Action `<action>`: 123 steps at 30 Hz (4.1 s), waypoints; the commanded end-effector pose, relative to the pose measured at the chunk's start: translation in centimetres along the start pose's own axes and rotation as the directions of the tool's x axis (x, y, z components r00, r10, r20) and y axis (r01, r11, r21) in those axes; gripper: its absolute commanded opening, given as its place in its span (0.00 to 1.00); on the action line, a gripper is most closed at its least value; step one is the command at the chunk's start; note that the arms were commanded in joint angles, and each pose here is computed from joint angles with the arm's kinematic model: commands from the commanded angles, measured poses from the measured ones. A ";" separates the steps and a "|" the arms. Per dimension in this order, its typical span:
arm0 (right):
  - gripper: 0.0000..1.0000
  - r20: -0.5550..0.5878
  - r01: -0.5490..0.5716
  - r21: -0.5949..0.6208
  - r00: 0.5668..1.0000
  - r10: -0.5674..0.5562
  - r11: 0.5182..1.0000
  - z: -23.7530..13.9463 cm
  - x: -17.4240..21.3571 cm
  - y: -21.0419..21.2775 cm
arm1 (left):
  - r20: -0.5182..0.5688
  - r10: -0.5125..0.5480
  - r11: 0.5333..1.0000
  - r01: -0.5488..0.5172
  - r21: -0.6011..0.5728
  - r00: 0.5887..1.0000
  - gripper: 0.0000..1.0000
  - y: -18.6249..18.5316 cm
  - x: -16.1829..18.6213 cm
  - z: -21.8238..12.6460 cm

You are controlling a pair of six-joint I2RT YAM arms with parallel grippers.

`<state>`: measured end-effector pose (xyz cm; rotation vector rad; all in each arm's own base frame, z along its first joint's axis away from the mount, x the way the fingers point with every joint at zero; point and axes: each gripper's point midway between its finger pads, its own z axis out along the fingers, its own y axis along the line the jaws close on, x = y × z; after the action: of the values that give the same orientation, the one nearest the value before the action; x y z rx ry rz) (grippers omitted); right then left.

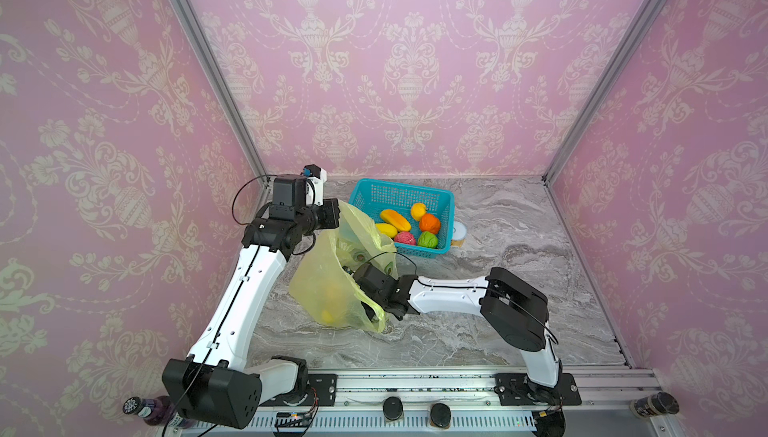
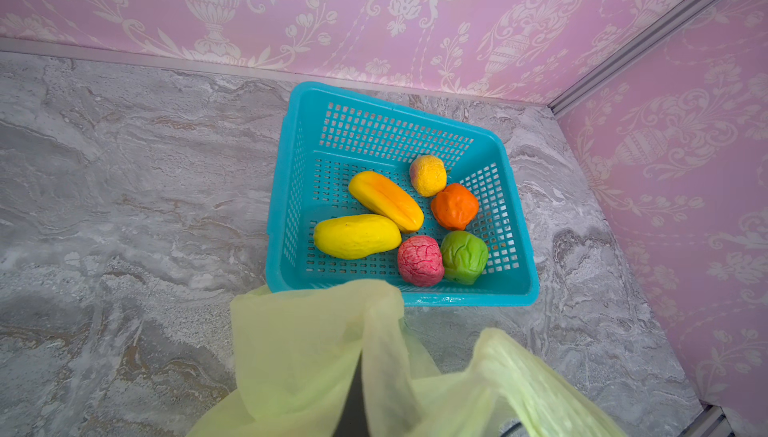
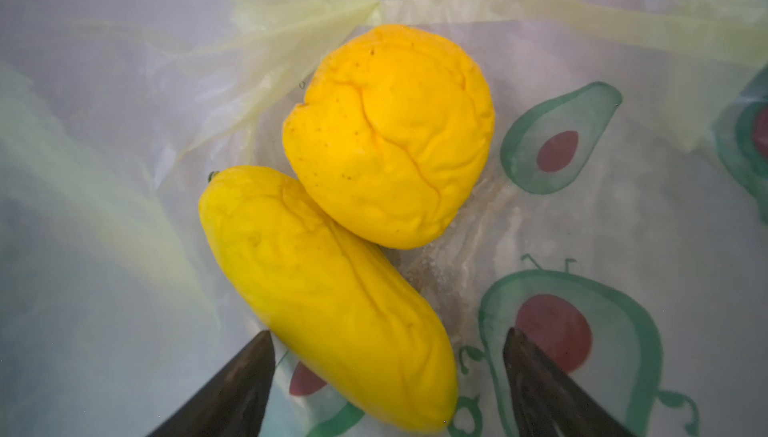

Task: Untie the knot of the plastic bag and take out the fruit
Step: 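Lower the right gripper into the bag over the long yellow fruit, then grasp the long yellow fruit with the right gripper and lift it out, then carry the long yellow fruit into the teal basket and open the right gripper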

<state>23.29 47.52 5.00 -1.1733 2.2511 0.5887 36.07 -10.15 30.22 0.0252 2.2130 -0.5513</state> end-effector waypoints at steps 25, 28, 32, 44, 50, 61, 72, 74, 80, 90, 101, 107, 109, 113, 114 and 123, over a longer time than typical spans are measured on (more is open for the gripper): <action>0.63 0.155 0.064 -0.175 0.987 -0.037 0.983 -3.8 -2.9 3.2 | 0.007 0.014 1.000 -0.014 0.009 1.000 0.00 0.1 0.0 -0.1; 0.67 0.141 0.092 -0.184 0.988 -0.067 0.979 -2.4 -3.4 3.6 | -0.005 0.005 1.000 -0.005 0.028 1.000 0.00 -0.1 0.0 0.2; 0.82 0.139 0.120 -0.173 0.986 -0.096 0.978 -0.4 -4.3 3.9 | 0.008 0.016 1.000 -0.016 0.024 1.000 0.00 -0.2 -0.1 -0.2; 0.81 0.030 0.139 -0.155 0.990 -0.136 0.978 5.7 -3.4 4.5 | 0.010 0.011 1.000 -0.012 0.026 1.000 0.00 -0.2 -0.1 -0.3; 0.47 0.031 0.139 -0.147 0.990 -0.136 0.979 5.7 -3.6 4.5 | -0.009 0.000 0.999 0.001 0.034 1.000 0.00 -0.1 0.1 0.3; 0.07 0.181 0.116 -0.148 0.980 -0.088 0.982 -0.8 -4.9 4.7 | -0.007 -0.014 1.000 0.014 -0.015 1.000 0.00 1.0 0.0 0.2; 0.00 0.298 0.045 -0.007 0.954 -0.041 0.999 -9.7 -3.1 1.4 | -0.012 -0.041 0.997 0.040 -0.068 0.999 0.00 2.6 0.1 0.5; 0.00 0.325 0.038 0.028 0.945 -0.045 0.999 -11.6 -3.1 0.8 | -0.009 -0.041 0.996 0.040 -0.076 0.999 0.00 2.8 0.0 0.4; 0.00 0.456 0.016 0.085 0.889 -0.054 0.996 -19.3 -4.3 -0.4 | -0.016 -0.042 0.995 0.041 -0.094 0.999 0.00 3.3 0.3 0.6; 0.00 0.618 -0.384 0.213 0.765 0.181 0.898 -26.2 -2.7 -14.3 | -0.020 -0.050 0.996 0.048 -0.080 0.999 0.00 3.1 0.4 0.7; 0.00 0.272 -0.549 0.250 0.831 0.486 0.798 -12.2 -4.6 -27.3 | -0.044 -0.066 0.997 0.064 -0.052 0.997 0.00 2.9 0.8 1.7; 0.00 0.208 -0.535 0.312 0.845 0.493 0.785 -6.9 -5.6 -30.7 | -0.055 -0.071 0.997 0.069 -0.041 0.996 0.00 2.8 1.0 2.0; 0.00 0.176 -0.533 0.348 0.845 0.505 0.771 -5.5 -5.1 -31.7 | -0.051 -0.070 0.997 0.068 -0.045 0.996 0.00 2.8 1.0 1.9; 0.00 0.144 -0.520 0.408 0.848 0.510 0.750 -3.9 -4.0 -33.1 | -0.059 -0.080 0.996 0.078 -0.032 0.995 0.00 2.7 1.0 2.2; 0.00 0.142 -0.518 0.415 0.849 0.509 0.748 -3.8 -3.8 -33.3 | -0.063 -0.083 0.996 0.081 -0.030 0.995 0.00 2.7 1.0 2.3; 0.66 0.229 -0.510 0.384 0.860 0.455 0.770 -8.8 -5.3 -30.8 | -0.067 -0.082 0.996 0.080 -0.032 0.994 0.00 2.8 1.1 2.4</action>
<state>50.59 29.35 5.99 -0.2953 2.4920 0.2789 37.61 -8.73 27.26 -0.0481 2.2897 -0.5409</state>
